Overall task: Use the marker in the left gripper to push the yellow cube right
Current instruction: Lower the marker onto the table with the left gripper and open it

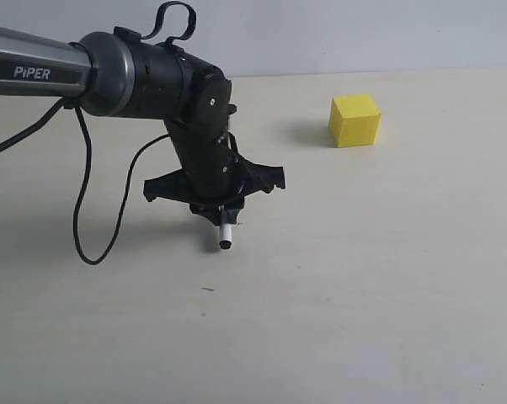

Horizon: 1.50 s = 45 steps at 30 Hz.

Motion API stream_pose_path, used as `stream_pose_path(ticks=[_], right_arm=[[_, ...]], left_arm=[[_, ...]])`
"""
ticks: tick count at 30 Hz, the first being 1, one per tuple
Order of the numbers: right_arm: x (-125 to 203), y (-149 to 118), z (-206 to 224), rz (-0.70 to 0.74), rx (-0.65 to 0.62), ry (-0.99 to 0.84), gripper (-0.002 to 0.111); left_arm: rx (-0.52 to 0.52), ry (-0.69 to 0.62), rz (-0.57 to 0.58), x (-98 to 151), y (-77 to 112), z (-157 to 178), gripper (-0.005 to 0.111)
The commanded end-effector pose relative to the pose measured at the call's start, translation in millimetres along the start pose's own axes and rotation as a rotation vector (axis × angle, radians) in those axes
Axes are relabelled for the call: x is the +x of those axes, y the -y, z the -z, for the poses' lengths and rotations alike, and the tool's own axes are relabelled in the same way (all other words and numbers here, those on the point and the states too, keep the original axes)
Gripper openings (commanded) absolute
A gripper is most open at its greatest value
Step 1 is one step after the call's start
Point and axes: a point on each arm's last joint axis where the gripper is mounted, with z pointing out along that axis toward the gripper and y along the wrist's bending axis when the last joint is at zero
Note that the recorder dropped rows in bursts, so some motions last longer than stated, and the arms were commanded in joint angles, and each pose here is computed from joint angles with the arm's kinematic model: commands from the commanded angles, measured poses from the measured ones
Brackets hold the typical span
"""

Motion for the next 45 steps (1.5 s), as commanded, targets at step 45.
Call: stream_pose_path(ticks=[45], right_arm=[[0.6, 0.1, 0.0, 0.003, -0.001, 0.007, 0.000]], left_arm=[[-0.027, -0.034, 0.003, 1.8, -2.1, -12.7, 0.006]])
